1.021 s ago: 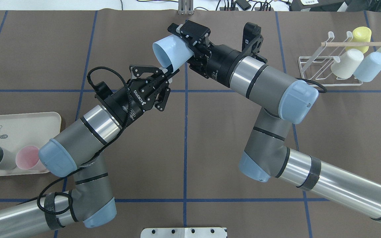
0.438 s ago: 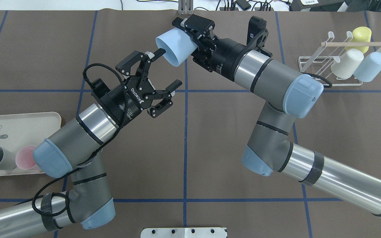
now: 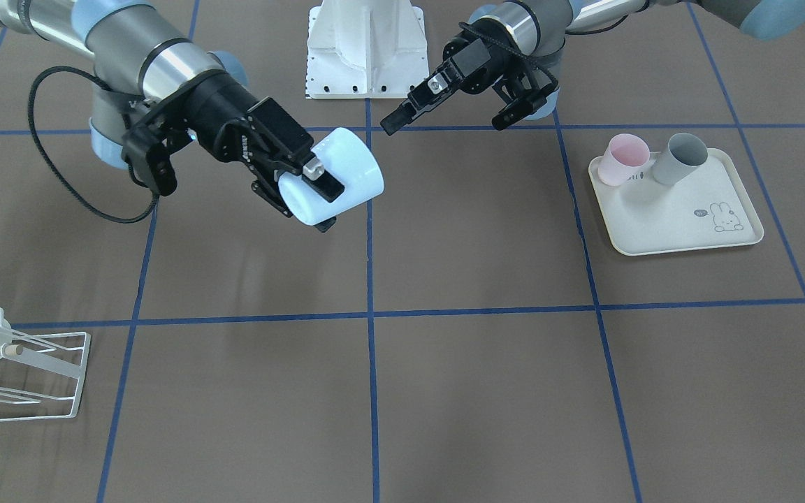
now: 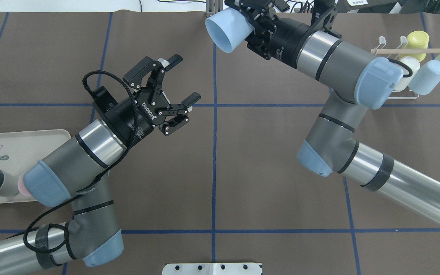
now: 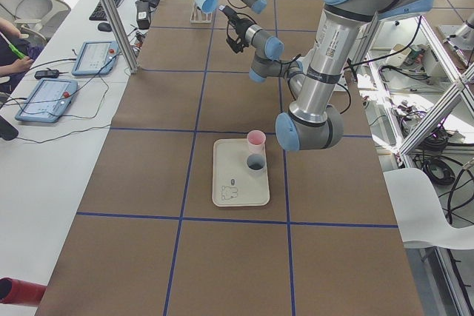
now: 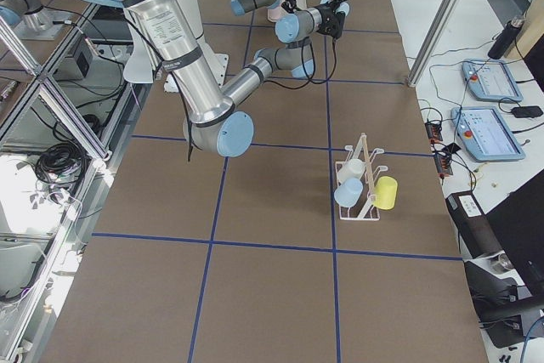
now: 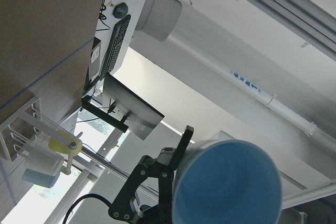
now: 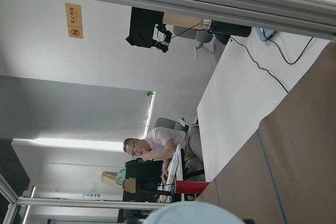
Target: Transfer IKEA cup to right arm and place on rack
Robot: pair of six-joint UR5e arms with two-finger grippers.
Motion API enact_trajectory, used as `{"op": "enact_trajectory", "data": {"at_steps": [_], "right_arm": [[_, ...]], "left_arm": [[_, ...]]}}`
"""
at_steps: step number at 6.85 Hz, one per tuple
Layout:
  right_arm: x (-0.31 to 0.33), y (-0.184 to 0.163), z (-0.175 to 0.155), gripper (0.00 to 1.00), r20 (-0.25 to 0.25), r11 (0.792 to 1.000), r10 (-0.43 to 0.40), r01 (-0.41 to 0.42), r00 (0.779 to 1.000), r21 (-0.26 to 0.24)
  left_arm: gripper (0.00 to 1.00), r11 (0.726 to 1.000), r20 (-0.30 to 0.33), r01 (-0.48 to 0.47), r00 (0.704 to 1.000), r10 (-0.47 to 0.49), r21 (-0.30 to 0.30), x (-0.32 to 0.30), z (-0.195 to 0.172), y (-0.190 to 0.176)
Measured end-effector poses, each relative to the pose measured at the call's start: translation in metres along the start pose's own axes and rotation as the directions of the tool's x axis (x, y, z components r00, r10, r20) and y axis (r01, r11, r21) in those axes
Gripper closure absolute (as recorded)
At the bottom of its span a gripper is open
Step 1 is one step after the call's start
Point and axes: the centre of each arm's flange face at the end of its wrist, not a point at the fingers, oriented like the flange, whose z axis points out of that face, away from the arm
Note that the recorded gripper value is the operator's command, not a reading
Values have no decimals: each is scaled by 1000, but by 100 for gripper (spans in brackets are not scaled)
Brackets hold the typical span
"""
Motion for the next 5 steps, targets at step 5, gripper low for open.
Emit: {"op": "enact_trajectory", "data": {"at_steps": [5], "right_arm": [[27, -128, -8, 100, -262, 926, -297, 344, 918, 155]], "left_arm": [[1, 910, 340, -402, 845, 413, -106, 60, -113, -71]]}}
